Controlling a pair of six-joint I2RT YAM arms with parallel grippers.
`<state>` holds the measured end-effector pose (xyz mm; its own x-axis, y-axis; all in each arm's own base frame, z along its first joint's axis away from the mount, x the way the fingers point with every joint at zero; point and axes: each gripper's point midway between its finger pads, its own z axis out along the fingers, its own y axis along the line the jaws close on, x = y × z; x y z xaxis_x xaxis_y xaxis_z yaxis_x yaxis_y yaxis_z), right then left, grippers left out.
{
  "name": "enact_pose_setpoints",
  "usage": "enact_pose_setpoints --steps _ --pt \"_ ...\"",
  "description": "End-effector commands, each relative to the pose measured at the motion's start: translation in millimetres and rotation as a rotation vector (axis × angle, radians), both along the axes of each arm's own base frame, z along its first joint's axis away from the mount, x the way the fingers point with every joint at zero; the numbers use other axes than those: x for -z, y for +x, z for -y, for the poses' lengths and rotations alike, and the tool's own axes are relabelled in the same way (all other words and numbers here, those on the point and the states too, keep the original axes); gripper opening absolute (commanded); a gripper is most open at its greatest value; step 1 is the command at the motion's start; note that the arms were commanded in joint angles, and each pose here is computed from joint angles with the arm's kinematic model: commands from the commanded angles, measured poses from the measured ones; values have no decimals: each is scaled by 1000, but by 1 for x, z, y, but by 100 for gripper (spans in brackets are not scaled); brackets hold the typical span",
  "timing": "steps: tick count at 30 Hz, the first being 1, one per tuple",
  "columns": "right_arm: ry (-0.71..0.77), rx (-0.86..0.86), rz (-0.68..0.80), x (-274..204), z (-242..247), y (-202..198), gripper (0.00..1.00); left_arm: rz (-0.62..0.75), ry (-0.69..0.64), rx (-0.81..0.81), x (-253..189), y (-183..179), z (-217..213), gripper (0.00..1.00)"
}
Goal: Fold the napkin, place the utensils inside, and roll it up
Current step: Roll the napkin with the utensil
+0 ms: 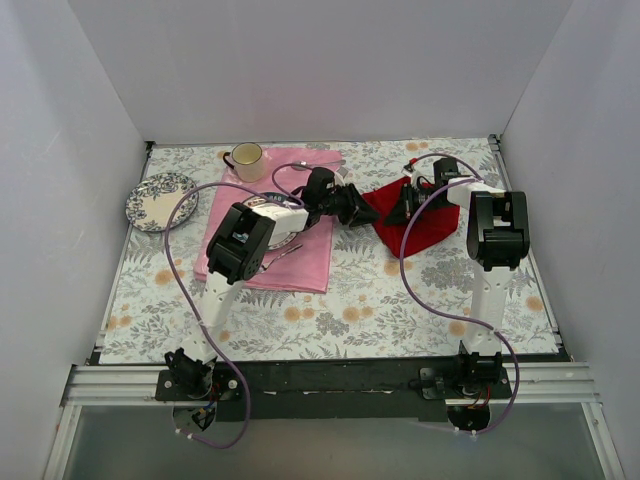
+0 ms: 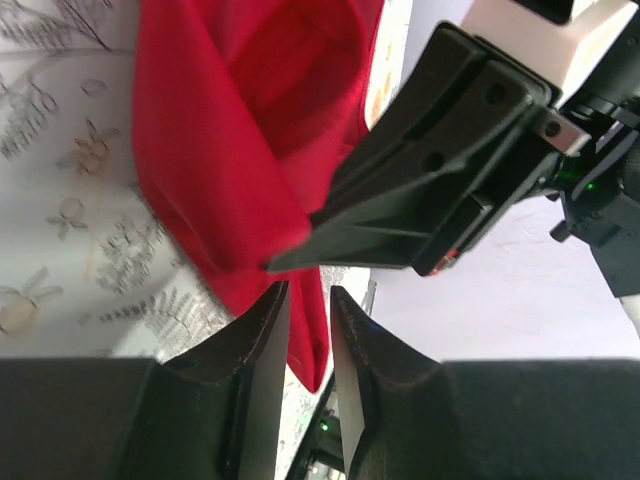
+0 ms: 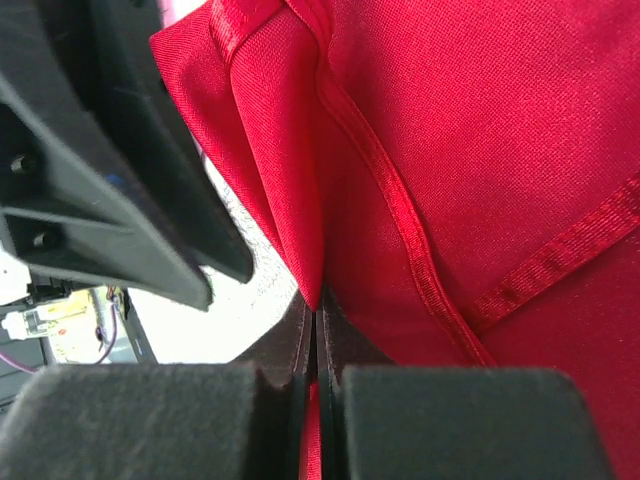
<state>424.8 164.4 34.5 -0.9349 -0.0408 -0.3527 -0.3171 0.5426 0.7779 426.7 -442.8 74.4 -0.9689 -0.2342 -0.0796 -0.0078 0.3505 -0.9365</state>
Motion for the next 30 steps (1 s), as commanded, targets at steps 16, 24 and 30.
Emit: enact_pose_setpoints --steps 16,24,30 --pt "-102 26 -17 24 19 4 1 69 -74 -8 -4 24 27 17" --pt "-109 27 -23 22 17 4 1 51 -56 -35 21 30 31 14" --pt "-180 41 -28 21 22 2 8 -4 10 -78 47 31 26 7"
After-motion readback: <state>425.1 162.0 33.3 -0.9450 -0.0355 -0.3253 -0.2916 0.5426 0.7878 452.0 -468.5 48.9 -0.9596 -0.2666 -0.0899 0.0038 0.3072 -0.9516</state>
